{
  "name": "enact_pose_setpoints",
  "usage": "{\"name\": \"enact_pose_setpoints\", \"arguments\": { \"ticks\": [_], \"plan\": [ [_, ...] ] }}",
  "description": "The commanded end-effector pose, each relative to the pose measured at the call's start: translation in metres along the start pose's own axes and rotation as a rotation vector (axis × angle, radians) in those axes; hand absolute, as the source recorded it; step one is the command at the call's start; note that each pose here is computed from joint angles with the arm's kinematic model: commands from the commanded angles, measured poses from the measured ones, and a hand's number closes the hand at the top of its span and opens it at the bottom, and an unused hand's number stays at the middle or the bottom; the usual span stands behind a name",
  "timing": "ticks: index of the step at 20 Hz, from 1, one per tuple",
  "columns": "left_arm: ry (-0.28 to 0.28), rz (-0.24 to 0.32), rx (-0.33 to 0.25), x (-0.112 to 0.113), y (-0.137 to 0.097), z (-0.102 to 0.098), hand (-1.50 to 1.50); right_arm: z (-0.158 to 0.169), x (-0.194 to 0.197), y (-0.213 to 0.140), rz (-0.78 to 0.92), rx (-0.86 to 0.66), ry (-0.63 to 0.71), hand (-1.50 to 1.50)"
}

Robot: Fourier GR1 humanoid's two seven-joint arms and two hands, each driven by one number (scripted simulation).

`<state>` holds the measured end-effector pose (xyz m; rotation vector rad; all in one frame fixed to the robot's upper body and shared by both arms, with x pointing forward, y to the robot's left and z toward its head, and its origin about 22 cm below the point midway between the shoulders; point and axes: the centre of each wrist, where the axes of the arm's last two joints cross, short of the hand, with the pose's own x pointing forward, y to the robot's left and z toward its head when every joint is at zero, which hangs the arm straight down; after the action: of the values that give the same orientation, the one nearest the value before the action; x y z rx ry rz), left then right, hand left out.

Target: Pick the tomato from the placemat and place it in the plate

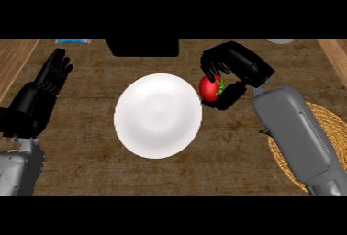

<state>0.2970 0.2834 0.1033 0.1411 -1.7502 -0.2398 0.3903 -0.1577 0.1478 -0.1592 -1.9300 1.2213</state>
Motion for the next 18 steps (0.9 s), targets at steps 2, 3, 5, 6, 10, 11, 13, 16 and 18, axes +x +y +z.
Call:
{"name": "enact_pose_setpoints", "arguments": {
  "ticks": [2, 3, 5, 6, 10, 11, 13, 16, 18],
  "plan": [
    [-0.002, -0.001, -0.001, 0.016, 0.004, 0.008, 0.00, -0.026, 0.032, 0.014, -0.041, 0.046, 0.017, 1.50],
    [-0.001, 0.013, 0.000, -0.004, -0.002, -0.006, 0.00, -0.045, 0.045, 0.059, -0.046, 0.063, 0.021, 1.50],
    [0.000, 0.000, -0.018, 0.005, -0.011, -0.013, 0.00, -0.057, 0.039, 0.062, -0.051, 0.074, 0.035, 1.50],
    [0.005, 0.001, -0.003, 0.000, 0.018, 0.014, 0.00, -0.061, 0.042, 0.070, -0.018, 0.067, 0.050, 1.50],
    [-0.004, 0.014, -0.029, 0.012, -0.007, -0.018, 0.00, -0.077, 0.049, 0.094, 0.049, 0.091, 0.083, 1.50],
    [-0.013, 0.002, -0.027, 0.010, -0.003, 0.002, 0.00, -0.079, 0.039, 0.099, 0.073, 0.078, 0.095, 1.50],
    [-0.014, -0.007, -0.019, 0.003, -0.012, 0.006, 0.00, -0.078, 0.037, 0.109, 0.068, 0.099, 0.106, 1.50],
    [-0.016, 0.006, -0.037, 0.008, -0.007, -0.019, 0.00, -0.083, 0.031, 0.122, 0.131, 0.158, 0.118, 1.50],
    [-0.013, 0.028, -0.047, -0.004, -0.011, 0.003, 0.00, -0.067, 0.023, 0.143, 0.019, 0.107, 0.193, 1.50]
  ]
}}
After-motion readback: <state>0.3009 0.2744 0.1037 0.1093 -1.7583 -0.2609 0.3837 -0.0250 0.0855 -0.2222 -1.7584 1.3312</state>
